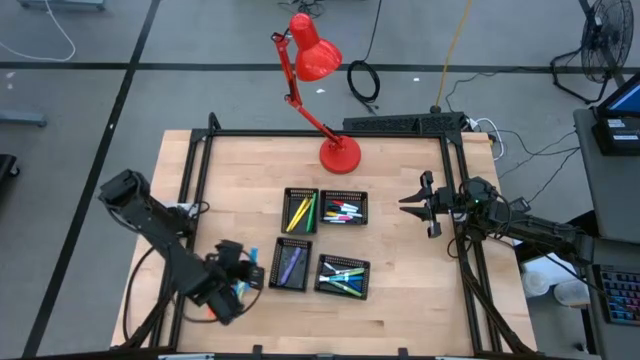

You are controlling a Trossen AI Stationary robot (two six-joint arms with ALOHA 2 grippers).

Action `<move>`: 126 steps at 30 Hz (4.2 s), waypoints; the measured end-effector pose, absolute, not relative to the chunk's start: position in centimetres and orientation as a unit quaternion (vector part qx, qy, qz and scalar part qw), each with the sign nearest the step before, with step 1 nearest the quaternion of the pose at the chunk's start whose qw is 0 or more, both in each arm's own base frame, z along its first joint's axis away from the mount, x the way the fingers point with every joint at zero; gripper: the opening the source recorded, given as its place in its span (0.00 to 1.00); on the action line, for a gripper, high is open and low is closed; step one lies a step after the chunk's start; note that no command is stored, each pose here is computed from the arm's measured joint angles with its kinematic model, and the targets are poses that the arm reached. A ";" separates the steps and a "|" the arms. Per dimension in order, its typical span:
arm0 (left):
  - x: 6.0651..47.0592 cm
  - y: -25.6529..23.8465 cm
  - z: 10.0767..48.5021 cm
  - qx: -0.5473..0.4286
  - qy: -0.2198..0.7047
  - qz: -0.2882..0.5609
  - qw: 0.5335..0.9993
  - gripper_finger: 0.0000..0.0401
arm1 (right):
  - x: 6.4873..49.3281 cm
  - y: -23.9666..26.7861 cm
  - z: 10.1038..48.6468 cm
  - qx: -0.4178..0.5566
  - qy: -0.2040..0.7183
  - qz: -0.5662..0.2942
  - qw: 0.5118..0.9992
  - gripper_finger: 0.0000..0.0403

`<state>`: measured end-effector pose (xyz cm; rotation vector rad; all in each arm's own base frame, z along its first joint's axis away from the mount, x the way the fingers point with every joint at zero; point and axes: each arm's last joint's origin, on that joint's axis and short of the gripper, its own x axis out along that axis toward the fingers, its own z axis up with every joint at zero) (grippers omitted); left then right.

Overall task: Pick & Place Markers
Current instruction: Put the blue highlighter into the bottom left black bin, then put the orange highlighter into the bottom left black bin

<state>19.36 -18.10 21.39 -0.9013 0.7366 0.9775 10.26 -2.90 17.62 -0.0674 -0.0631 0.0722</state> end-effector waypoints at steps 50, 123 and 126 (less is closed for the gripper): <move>23.6 -16.1 21.2 -0.446 0.502 0.343 0.657 0.27 | 10.3 -2.9 17.6 -0.034 -0.032 0.036 0.998 0.19; 14.8 -24.3 13.4 -0.337 0.541 0.550 0.540 0.42 | 10.3 -2.9 17.6 -0.034 -0.032 0.036 0.998 0.19; 14.8 -24.3 13.4 -0.337 0.539 0.551 0.540 0.42 | 10.3 -2.9 17.6 -0.034 -0.032 0.036 0.998 0.19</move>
